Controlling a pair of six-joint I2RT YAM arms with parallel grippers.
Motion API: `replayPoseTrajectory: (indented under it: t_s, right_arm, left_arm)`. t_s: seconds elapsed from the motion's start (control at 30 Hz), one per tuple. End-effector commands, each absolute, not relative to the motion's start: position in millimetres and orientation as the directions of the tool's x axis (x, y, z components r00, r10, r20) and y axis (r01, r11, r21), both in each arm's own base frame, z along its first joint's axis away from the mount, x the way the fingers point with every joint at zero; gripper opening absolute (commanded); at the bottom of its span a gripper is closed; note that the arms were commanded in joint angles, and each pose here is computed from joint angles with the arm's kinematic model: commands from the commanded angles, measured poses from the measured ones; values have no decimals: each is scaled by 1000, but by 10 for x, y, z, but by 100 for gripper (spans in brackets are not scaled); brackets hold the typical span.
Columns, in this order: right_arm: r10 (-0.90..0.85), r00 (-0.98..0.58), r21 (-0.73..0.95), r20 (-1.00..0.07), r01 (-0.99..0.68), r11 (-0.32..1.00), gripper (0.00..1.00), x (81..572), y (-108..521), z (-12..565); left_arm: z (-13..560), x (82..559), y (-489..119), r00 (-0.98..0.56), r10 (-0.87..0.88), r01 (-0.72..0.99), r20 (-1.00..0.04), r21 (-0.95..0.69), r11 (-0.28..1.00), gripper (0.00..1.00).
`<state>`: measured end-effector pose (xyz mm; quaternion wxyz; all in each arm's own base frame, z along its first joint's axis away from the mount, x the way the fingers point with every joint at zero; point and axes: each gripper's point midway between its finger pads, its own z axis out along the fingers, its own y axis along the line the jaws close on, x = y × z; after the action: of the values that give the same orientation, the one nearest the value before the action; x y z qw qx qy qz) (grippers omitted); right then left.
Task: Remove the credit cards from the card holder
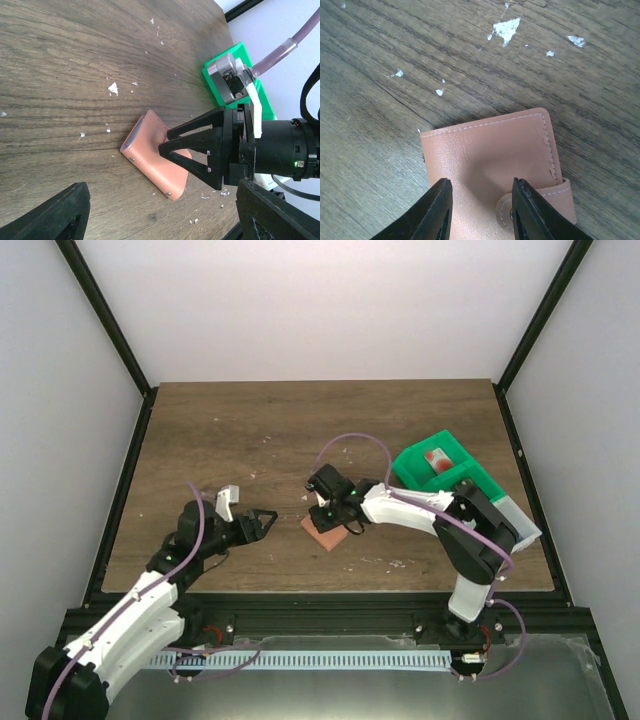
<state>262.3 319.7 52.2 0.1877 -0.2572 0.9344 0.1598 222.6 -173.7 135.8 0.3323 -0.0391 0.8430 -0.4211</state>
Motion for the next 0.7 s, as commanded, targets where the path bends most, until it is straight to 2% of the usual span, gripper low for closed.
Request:
replayPoseTrajectory:
  t_s: [0.0,0.53,0.67]
  right_arm:
    - [-463,-770,96,-439,-552,828,34,2666,3187,531]
    - [-480,-787,27,-388,-531,847,32,2490,2999,350]
    - [-474,-790,-7,-390,-512,859,25,2514,2939,350]
  left_arm:
    - [1394,2241,-1748,-769,-343,230,-540,-733,640,82]
    - [1355,2234,-1765,-777,-358,216,-518,-753,621,82]
    - [1351,2237,-1769,-778,-360,214,-515,-755,620,82]
